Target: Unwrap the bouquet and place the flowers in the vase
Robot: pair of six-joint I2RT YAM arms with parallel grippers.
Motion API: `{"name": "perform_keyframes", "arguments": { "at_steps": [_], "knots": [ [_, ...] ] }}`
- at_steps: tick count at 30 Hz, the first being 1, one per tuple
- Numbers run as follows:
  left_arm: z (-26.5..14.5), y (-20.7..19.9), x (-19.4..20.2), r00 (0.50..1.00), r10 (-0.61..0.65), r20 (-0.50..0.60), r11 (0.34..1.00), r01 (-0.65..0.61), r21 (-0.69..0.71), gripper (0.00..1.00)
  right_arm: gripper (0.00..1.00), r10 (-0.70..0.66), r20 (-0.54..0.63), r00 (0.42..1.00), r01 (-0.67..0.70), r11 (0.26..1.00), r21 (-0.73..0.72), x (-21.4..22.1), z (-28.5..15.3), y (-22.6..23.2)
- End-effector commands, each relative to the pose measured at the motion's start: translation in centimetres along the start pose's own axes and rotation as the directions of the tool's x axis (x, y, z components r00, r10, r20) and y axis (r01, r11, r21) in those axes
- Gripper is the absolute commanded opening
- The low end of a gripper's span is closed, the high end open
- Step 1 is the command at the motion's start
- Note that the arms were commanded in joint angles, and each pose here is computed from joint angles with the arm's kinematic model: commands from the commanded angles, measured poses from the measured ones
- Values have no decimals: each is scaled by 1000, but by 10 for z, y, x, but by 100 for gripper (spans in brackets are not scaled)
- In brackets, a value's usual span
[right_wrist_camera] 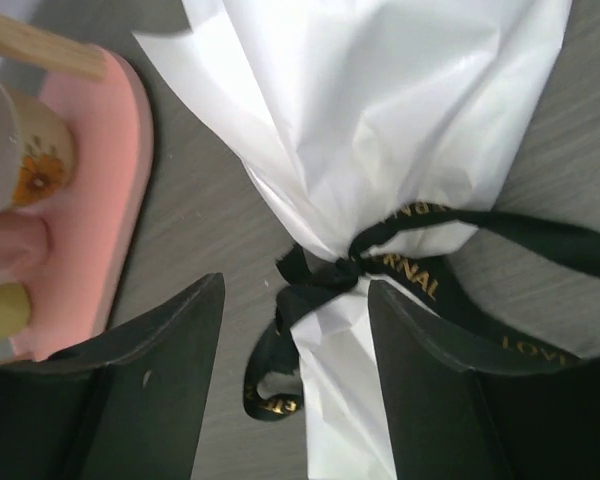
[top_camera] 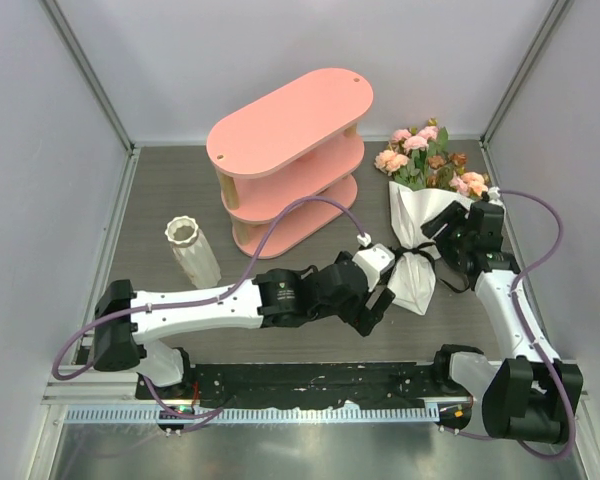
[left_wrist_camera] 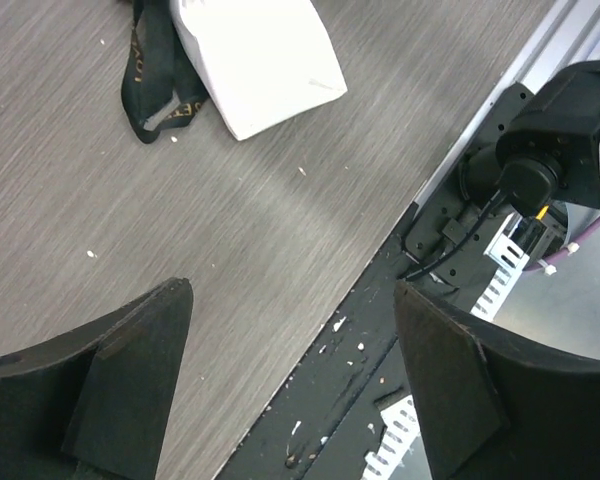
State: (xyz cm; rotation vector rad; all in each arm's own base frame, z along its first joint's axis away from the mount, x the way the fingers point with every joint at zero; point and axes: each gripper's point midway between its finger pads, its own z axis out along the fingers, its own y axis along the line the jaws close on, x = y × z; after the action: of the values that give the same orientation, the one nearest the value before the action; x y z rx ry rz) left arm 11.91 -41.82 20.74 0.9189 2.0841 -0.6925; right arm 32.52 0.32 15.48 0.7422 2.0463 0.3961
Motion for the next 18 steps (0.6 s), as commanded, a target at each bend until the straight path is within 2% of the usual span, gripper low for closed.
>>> {"name": "perform_keyframes", "arguments": {
  "at_steps": [1,5,8,9,12,14,18],
  "knots": [
    [3,3,-26,997,-49,65,998,46,45,79,60,-113,-187,976,121,992,35,49,-8,-18],
    [5,5,-24,996,-64,70,997,61,51,75,55,-150,-158,976,150,989,-15,55,-28,-2],
    [12,9,-15,994,-88,60,995,85,42,75,54,-153,-193,969,144,988,-60,67,-34,15],
    [14,12,-11,994,-92,51,995,91,34,80,54,-137,-195,971,132,990,-40,65,-33,14],
    [17,15,-9,995,-90,39,996,90,16,87,56,-124,-109,986,144,967,208,42,-28,-24],
    [17,16,-9,995,-90,40,996,89,8,89,57,-102,-49,994,112,943,312,28,-30,-40],
    [19,18,-11,996,-83,42,997,83,3,92,57,-18,1,1000,17,943,332,18,-28,-52]
  ]
}}
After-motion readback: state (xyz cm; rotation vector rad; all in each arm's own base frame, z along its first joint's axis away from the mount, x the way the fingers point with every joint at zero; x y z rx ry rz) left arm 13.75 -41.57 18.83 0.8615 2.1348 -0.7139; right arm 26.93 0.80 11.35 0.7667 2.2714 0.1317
